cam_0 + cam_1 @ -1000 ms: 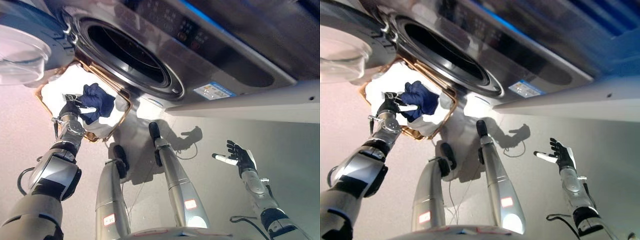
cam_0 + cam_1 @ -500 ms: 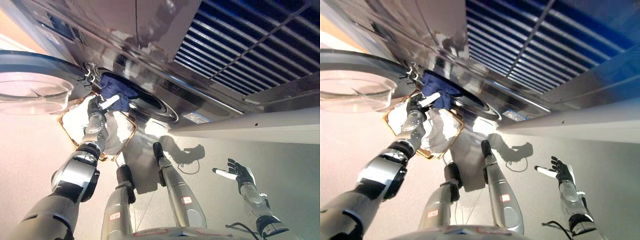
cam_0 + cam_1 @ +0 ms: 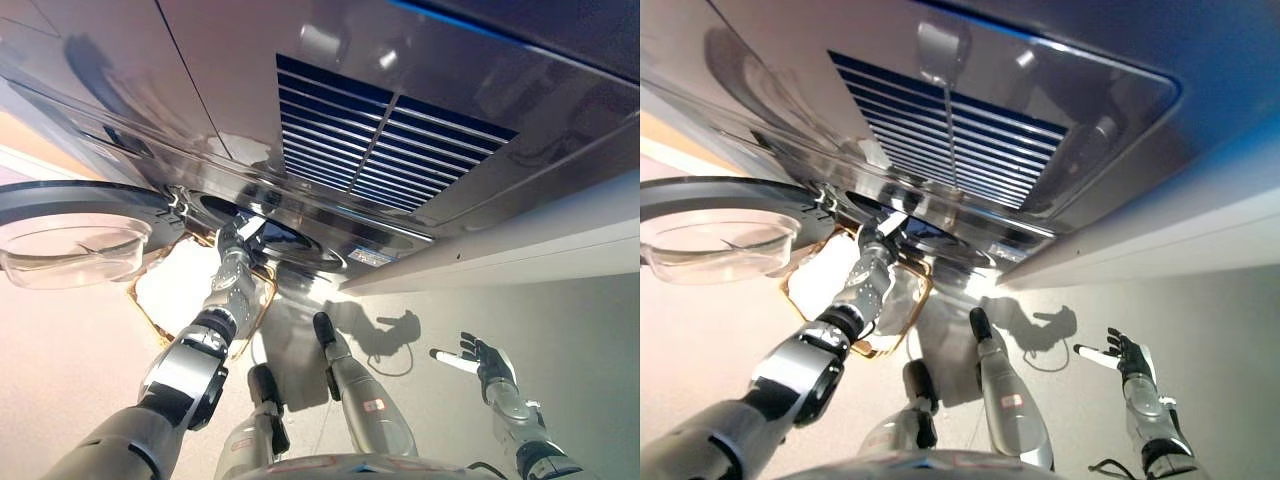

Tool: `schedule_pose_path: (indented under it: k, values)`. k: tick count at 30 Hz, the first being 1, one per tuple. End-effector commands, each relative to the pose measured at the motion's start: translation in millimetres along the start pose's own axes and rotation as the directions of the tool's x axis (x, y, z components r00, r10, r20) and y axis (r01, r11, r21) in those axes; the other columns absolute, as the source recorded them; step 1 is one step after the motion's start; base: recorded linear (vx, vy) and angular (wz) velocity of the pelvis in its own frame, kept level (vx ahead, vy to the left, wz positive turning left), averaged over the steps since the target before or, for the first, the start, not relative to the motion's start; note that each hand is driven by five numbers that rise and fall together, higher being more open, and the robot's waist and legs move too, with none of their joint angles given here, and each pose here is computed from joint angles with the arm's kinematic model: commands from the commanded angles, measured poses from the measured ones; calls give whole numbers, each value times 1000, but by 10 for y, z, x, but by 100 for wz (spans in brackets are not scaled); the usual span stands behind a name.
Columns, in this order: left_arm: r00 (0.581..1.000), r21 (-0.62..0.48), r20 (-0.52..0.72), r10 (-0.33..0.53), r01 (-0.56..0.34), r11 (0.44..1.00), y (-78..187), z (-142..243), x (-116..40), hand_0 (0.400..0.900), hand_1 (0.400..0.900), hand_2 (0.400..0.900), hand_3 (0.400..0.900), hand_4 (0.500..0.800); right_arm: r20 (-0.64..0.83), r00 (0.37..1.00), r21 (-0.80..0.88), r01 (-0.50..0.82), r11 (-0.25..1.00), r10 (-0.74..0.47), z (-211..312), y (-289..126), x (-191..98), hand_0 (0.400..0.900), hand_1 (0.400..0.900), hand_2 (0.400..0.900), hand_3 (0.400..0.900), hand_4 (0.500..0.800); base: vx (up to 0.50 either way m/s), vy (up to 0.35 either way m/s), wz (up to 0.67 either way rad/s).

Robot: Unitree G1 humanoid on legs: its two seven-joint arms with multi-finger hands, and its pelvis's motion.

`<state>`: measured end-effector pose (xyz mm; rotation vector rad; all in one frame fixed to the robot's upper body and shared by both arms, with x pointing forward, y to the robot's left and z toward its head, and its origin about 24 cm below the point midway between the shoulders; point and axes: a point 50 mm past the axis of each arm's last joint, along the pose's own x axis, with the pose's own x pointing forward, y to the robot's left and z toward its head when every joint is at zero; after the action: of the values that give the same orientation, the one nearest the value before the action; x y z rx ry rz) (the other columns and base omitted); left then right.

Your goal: Put the clothes in the basket into the washing machine.

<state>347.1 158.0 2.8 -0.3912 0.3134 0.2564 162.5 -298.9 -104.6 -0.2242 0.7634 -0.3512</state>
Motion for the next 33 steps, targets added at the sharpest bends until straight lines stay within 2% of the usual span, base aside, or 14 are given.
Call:
schedule_pose_path:
  k: [1,4,5,15,23,33]
  values:
    - [971,-7,141,-192,195,981,-409,229,-31,400,400,400,400,500,-58,994,-69,90,994,-94,-285,-401,-147,900,900,900,900,800,0,0,0]
    - [970,22,129,-206,205,979,-430,207,-34,400,400,400,400,500,-48,995,-78,84,993,-88,-265,-413,-148,900,900,900,900,800,1,-11,1]
    - [971,38,120,-208,204,978,-432,188,-36,900,900,900,900,800,-48,995,-81,84,993,-88,-266,-420,-150,900,900,900,900,800,1,-29,5]
    - [985,49,65,-162,159,986,-288,78,-23,900,900,900,900,800,-22,997,-95,72,993,-75,-228,-422,-159,900,900,900,900,800,-1,-5,2]
    - [994,73,14,-111,110,991,78,-102,-77,900,900,900,900,800,-35,998,-97,48,994,-51,-247,-358,-157,900,900,900,900,800,8,6,5]
    - [996,121,-74,-39,47,992,625,-384,-245,900,900,900,900,800,-69,998,-98,-1,995,-5,-279,-209,-134,900,900,900,900,800,33,6,1]
